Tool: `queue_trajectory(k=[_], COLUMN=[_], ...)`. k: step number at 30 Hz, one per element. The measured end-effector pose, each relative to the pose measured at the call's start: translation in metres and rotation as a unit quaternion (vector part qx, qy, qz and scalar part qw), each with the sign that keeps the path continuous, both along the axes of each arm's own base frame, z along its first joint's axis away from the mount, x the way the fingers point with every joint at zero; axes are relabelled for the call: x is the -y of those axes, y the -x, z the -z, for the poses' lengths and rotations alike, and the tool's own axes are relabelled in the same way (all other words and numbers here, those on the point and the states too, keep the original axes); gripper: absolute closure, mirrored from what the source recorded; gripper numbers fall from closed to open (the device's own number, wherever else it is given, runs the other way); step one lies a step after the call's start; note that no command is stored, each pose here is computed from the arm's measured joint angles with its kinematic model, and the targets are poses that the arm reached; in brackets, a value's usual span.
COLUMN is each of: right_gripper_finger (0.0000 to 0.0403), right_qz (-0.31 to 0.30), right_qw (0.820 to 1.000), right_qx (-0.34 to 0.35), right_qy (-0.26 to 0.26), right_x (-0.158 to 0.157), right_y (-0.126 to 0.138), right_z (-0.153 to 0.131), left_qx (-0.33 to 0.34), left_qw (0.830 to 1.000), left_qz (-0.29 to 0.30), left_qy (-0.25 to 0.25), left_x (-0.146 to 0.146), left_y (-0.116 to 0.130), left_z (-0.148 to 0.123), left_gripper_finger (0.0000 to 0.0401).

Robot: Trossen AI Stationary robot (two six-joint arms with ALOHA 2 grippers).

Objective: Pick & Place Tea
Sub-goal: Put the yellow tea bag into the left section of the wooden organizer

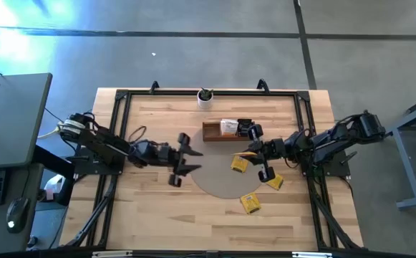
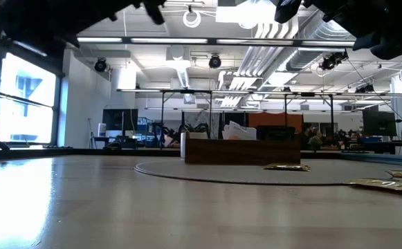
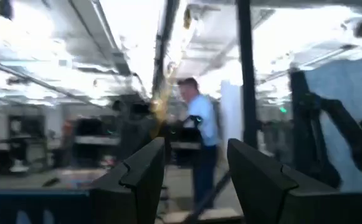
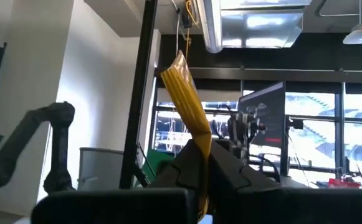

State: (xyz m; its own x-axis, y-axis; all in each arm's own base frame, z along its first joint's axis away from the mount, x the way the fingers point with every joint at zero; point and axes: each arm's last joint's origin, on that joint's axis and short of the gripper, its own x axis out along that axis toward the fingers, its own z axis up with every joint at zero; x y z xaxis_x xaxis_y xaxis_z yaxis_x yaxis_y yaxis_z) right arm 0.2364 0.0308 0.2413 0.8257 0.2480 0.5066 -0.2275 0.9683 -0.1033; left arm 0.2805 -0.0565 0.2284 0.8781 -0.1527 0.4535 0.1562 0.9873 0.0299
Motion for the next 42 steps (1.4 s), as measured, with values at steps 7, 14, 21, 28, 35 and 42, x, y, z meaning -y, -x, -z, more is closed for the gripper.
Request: queue_trajectory(k=[7, 14, 21, 28, 35, 42], right_gripper_finger=[0.0395, 0.0393, 0.0399, 0.039, 0.0399, 0.039], right_qz=[-0.011, -0.011, -0.013, -0.011, -0.01, -0.01], right_qw=[1.0, 1.0, 1.0, 1.0, 1.0, 1.0], right_qx=[-0.013, -0.019, -0.02, -0.018, -0.018, -0.018], right_qy=[-0.008, -0.008, -0.007, -0.005, -0.004, -0.004], right_x=[-0.001, -0.001, -0.001, -0.001, -0.001, -0.001], right_y=[-0.003, -0.004, -0.004, -0.004, -0.004, -0.004], right_z=[-0.001, 0.0, 0.0, 0.0, 0.0, 0.0], left_qx=[-0.09, -0.135, -0.153, -0.178, -0.24, -0.226], left_qw=[0.995, 0.986, 0.985, 0.982, 0.969, 0.969], left_qz=[-0.045, -0.078, -0.038, 0.005, -0.046, -0.079], left_qy=[-0.006, -0.055, -0.076, -0.055, -0.018, 0.055], left_x=[0.003, 0.01, 0.013, 0.015, 0.011, 0.003], left_y=[-0.06, -0.101, -0.101, -0.101, -0.102, -0.103], left_z=[-0.008, -0.037, -0.034, -0.03, -0.019, -0.023], left_gripper_finger=[0.0229, 0.0229, 0.0229, 0.0229, 0.0229, 0.0229])
